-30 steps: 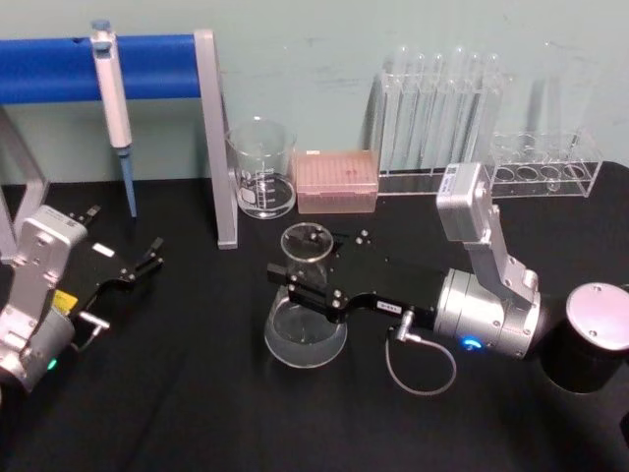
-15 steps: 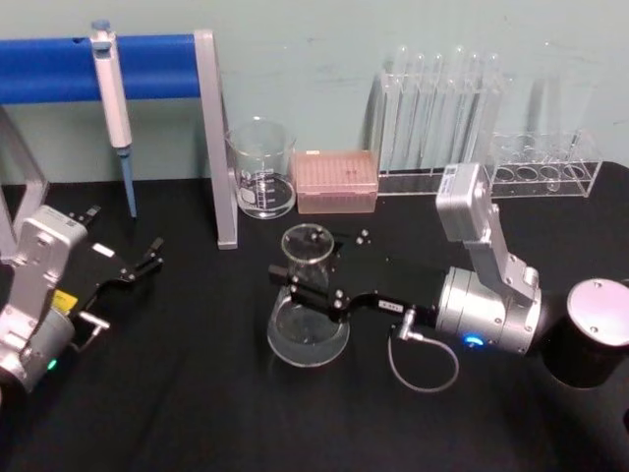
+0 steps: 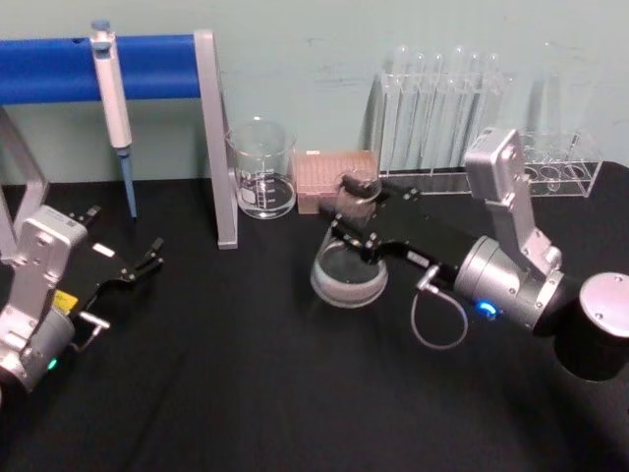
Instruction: Grasp the erlenmeyer flask with one hand, shake it three times, then place it back.
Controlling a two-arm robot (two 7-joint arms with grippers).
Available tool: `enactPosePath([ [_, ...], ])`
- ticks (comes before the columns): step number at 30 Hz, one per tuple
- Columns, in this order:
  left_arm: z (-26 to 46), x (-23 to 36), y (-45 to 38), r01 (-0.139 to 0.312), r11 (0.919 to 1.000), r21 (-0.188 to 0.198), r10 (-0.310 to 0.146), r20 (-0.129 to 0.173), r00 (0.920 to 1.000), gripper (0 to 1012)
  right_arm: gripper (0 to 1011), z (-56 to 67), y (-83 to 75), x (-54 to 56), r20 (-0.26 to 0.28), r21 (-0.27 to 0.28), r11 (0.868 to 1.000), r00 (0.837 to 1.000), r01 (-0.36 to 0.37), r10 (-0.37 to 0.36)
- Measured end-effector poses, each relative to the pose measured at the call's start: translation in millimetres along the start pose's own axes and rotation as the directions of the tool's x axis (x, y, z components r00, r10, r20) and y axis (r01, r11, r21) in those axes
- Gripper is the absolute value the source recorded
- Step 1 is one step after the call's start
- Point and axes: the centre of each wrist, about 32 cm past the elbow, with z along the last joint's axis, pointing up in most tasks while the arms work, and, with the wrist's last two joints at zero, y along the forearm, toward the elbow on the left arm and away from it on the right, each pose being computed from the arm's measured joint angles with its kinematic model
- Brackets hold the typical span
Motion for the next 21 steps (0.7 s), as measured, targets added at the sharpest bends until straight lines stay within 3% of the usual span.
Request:
enactPosePath([
  [9,0.0,0.0,0.0,0.000,1.0000,0.000,0.000,0.000,1.0000,1001,457,-2.1,-6.1,9.9,0.004,-0.013,0.991,0.991,0.136,-0.136],
  [21,0.0,0.0,0.0,0.000,1.0000,0.000,0.000,0.000,1.0000,1001,458,-4.7,-13.2,19.5,0.006,-0.030,0.969,0.970,0.245,-0.245],
])
